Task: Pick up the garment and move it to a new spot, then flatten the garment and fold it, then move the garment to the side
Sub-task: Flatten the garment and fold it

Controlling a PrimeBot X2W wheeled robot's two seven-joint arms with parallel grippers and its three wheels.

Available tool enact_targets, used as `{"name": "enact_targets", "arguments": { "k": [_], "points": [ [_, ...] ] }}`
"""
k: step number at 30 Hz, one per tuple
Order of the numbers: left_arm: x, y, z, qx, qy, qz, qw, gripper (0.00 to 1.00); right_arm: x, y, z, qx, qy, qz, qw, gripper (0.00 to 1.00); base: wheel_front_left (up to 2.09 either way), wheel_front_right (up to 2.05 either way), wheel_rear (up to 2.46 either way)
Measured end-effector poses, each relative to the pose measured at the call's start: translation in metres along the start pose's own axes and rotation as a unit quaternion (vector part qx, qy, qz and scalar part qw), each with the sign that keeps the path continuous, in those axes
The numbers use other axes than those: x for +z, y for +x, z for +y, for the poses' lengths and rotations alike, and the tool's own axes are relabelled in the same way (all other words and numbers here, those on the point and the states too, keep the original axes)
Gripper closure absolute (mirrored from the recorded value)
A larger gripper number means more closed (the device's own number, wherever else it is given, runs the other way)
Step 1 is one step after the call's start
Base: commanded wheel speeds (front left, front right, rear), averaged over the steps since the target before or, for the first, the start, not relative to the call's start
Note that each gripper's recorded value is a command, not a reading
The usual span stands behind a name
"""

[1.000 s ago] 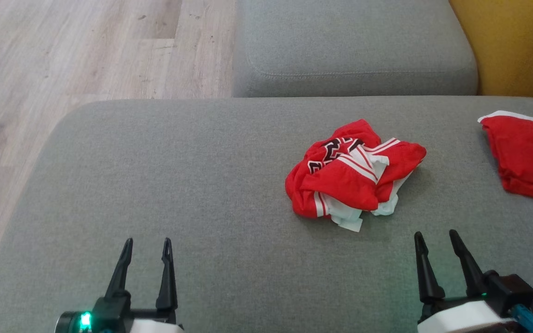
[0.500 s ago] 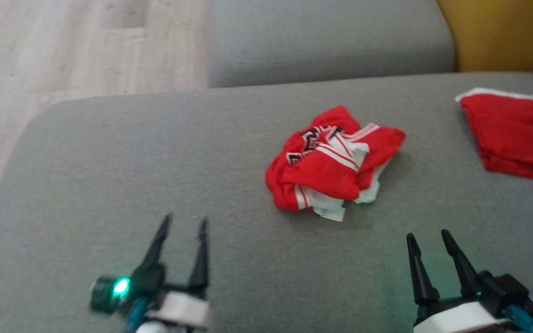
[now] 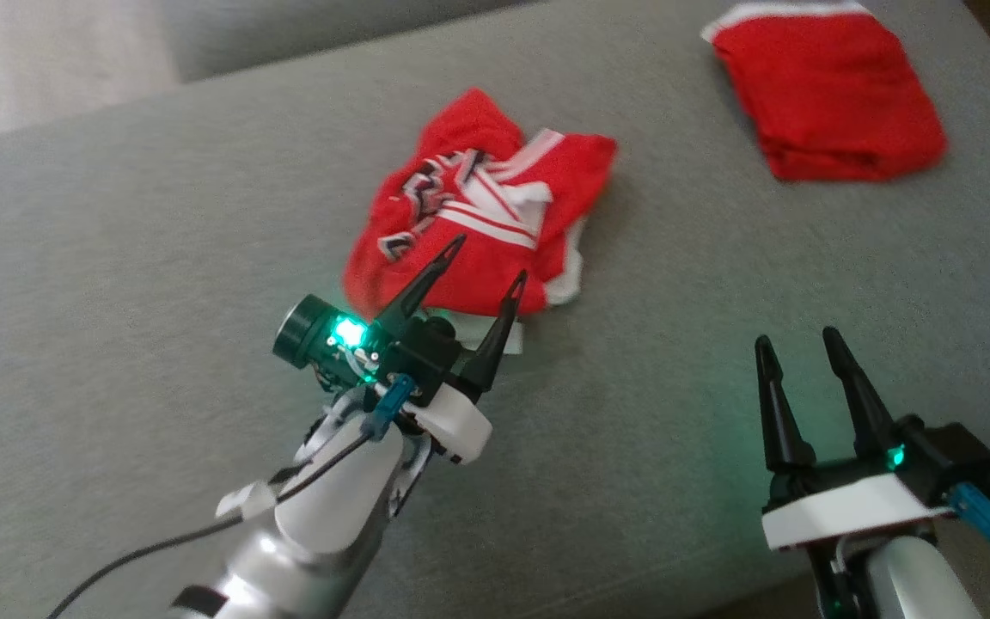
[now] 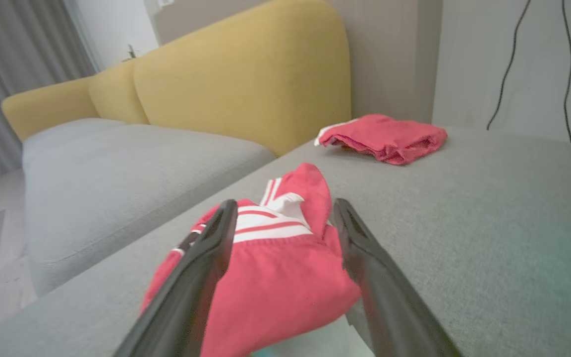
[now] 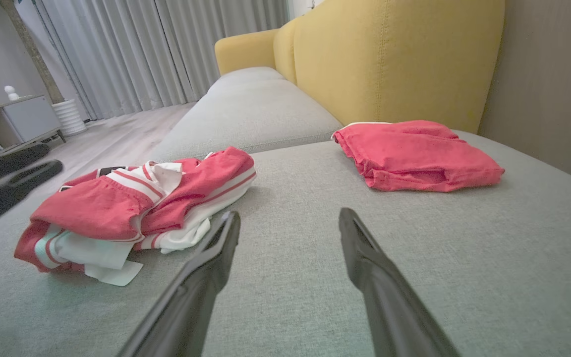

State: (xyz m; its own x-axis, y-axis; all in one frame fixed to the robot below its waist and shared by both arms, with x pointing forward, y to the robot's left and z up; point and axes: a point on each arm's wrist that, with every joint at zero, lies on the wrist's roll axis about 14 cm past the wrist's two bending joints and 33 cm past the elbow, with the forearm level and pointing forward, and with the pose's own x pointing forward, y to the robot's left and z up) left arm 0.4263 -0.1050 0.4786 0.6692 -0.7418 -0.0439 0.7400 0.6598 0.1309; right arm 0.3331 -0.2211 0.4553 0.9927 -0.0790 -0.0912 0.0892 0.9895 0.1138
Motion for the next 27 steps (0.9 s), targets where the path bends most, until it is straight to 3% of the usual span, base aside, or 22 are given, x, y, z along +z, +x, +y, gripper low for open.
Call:
{"name": "enact_targets", "arguments": {
  "k": [7, 12, 13, 14, 15, 20, 27],
  "points": [
    [-0.072, 0.022, -0.036, -0.085, 0.047, 0.094, 0.991, 0.0, -0.012, -0.014, -0.032, -0.066, 0.006, 0.024, 0.998, 0.0, 0.0, 0.0, 0.0],
    [-0.09, 0.031, -0.041, -0.098, 0.085, 0.112, 0.985, 0.0, -0.017, -0.022, -0.043, -0.089, 0.005, 0.035, 0.995, 0.0, 0.0, 0.0, 0.0],
    [-0.088, 0.033, -0.039, -0.095, 0.093, 0.11, 0.985, 0.29, -0.018, -0.022, -0.043, -0.09, 0.005, 0.036, 0.995, 0.0, 0.0, 0.0, 0.0],
    [-0.086, 0.035, -0.038, -0.094, 0.097, 0.107, 0.985, 0.69, -0.018, -0.022, -0.043, -0.089, 0.005, 0.036, 0.995, 0.0, 0.0, 0.0, 0.0],
    [-0.083, 0.036, -0.036, -0.088, 0.101, 0.104, 0.986, 1.0, -0.016, -0.021, -0.041, -0.086, 0.006, 0.034, 0.996, 0.0, 0.0, 0.0, 0.0],
    [-0.054, 0.043, -0.039, -0.087, 0.056, 0.072, 0.992, 1.0, -0.008, -0.021, -0.035, -0.077, 0.016, 0.018, 0.997, 0.0, 0.0, 0.0, 0.0],
    [0.061, 0.068, -0.043, -0.102, -0.022, -0.065, 0.992, 1.0, 0.002, -0.028, -0.036, -0.078, 0.022, -0.003, 0.997, 0.0, 0.0, 0.0, 0.0]
  ]
}}
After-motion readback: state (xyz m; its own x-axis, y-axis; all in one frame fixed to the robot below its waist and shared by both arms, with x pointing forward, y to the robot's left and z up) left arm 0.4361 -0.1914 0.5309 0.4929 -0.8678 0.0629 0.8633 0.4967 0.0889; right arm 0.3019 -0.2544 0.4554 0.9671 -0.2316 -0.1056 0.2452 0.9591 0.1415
